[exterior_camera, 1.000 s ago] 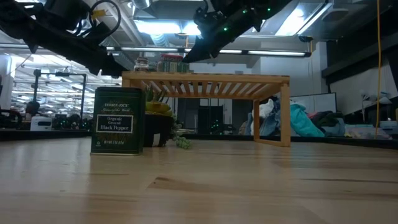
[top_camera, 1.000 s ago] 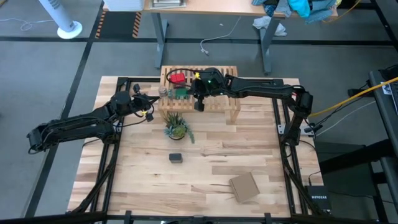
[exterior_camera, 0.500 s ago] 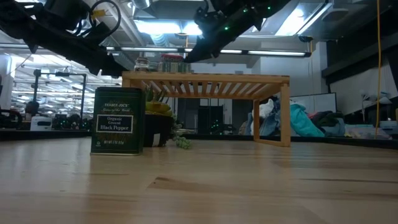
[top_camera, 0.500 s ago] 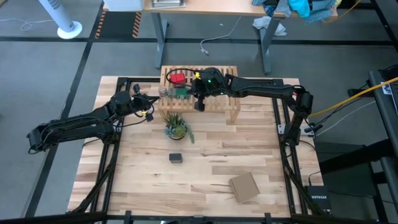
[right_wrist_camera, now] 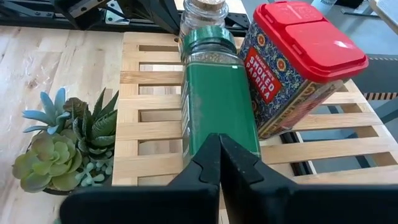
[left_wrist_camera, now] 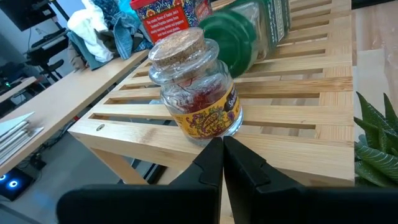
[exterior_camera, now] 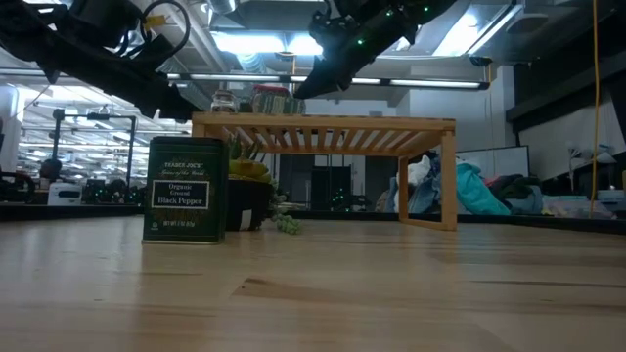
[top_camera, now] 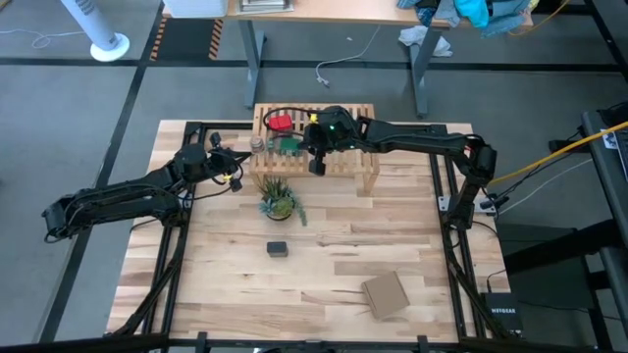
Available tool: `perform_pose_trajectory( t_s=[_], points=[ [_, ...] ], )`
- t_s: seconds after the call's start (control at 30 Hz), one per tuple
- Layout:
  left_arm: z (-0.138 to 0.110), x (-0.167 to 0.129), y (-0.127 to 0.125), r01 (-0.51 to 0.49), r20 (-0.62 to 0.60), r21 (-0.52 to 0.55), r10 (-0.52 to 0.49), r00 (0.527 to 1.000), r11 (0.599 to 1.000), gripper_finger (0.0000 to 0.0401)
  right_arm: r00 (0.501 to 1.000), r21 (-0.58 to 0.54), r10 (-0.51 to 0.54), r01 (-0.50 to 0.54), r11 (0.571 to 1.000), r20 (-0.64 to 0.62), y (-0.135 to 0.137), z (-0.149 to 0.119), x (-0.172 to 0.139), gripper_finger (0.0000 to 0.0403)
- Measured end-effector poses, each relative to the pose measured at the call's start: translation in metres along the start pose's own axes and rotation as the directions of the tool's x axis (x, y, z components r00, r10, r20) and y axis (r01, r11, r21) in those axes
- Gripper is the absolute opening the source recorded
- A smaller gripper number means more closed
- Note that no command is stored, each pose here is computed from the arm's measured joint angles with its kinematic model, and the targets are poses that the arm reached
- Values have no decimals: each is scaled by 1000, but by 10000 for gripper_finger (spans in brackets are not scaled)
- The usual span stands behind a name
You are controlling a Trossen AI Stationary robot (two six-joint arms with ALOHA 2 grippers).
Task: Shelf spices
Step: Put the green seasoning bottle on the shelf
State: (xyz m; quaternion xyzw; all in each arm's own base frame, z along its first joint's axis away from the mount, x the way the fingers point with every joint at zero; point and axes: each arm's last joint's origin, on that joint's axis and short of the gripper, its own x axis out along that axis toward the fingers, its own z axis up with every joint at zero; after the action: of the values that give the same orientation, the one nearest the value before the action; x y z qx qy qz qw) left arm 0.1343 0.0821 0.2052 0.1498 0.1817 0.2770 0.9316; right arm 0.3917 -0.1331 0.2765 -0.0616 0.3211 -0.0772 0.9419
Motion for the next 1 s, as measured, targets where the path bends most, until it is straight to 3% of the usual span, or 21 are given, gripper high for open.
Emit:
perform_pose_trajectory(
  t_s=[0.5, 1.0],
  points=[
    [0, 0, 0, -4, 2, 14, 4, 1000, 1000, 5, 992, 11, 14, -12, 1000, -128, 3, -12, -5, 6],
    [1, 0, 1, -5, 8, 17, 5, 1000, 1000, 5, 993, 2, -18, 18, 1000, -121, 4, -10, -5, 6]
  ],
)
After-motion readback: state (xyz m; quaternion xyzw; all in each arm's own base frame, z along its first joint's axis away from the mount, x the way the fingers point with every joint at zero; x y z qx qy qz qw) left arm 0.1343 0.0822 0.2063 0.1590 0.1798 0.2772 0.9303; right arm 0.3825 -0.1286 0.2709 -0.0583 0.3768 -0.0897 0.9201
